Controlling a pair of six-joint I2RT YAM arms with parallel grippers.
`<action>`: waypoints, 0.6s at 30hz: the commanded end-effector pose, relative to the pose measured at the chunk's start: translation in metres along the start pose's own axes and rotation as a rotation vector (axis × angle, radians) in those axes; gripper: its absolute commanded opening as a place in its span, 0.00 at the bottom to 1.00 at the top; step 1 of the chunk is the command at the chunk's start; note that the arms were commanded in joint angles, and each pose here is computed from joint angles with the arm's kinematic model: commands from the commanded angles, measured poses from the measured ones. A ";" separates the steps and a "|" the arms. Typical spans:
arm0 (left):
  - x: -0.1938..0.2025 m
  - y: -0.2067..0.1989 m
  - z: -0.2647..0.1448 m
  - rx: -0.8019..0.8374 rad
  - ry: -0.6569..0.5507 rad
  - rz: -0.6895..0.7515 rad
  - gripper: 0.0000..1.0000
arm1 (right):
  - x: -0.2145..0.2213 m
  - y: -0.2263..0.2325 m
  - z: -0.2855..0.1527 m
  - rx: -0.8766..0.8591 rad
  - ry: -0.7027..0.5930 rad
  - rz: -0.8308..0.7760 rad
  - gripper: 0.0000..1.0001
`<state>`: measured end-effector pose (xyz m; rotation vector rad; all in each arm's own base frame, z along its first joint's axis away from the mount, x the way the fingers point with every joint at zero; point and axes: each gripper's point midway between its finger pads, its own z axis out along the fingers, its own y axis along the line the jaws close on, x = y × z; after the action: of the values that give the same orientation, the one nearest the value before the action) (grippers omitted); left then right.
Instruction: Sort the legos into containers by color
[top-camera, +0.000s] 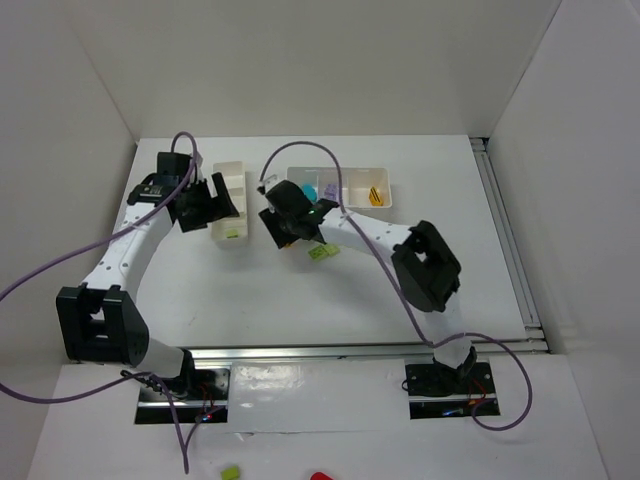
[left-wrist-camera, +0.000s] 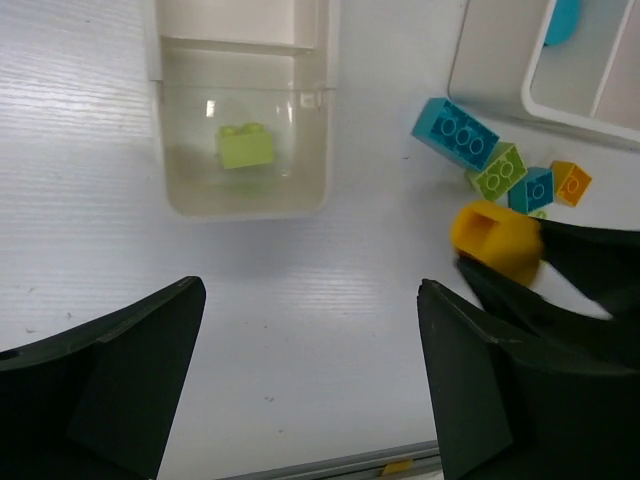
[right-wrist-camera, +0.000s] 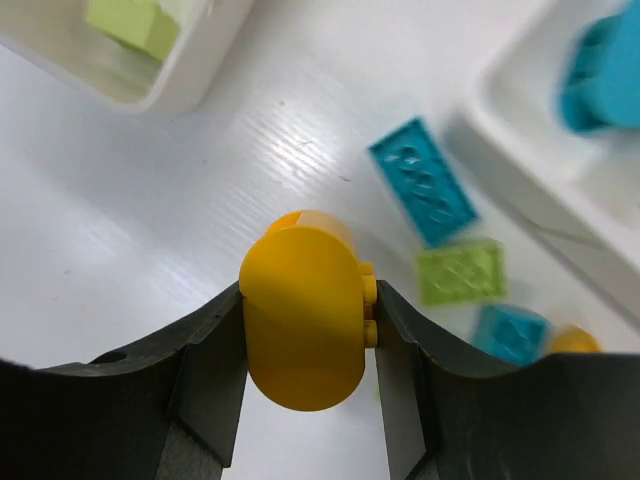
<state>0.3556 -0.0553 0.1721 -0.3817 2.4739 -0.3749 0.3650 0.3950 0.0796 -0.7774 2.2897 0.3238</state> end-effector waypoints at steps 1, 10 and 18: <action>0.000 -0.024 0.009 0.059 0.023 0.079 0.96 | -0.057 -0.050 -0.081 0.123 -0.188 0.117 0.41; 0.053 -0.102 0.044 0.145 0.170 0.233 0.97 | -0.032 -0.203 -0.130 0.451 -0.212 0.428 0.42; 0.073 -0.125 0.094 0.097 0.238 0.287 0.99 | -0.043 -0.278 -0.101 0.527 -0.209 0.513 0.43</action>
<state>0.3597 -0.2091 0.1005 0.0826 2.7186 -0.4662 0.4886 0.1505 0.1650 0.0805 2.2285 -0.0099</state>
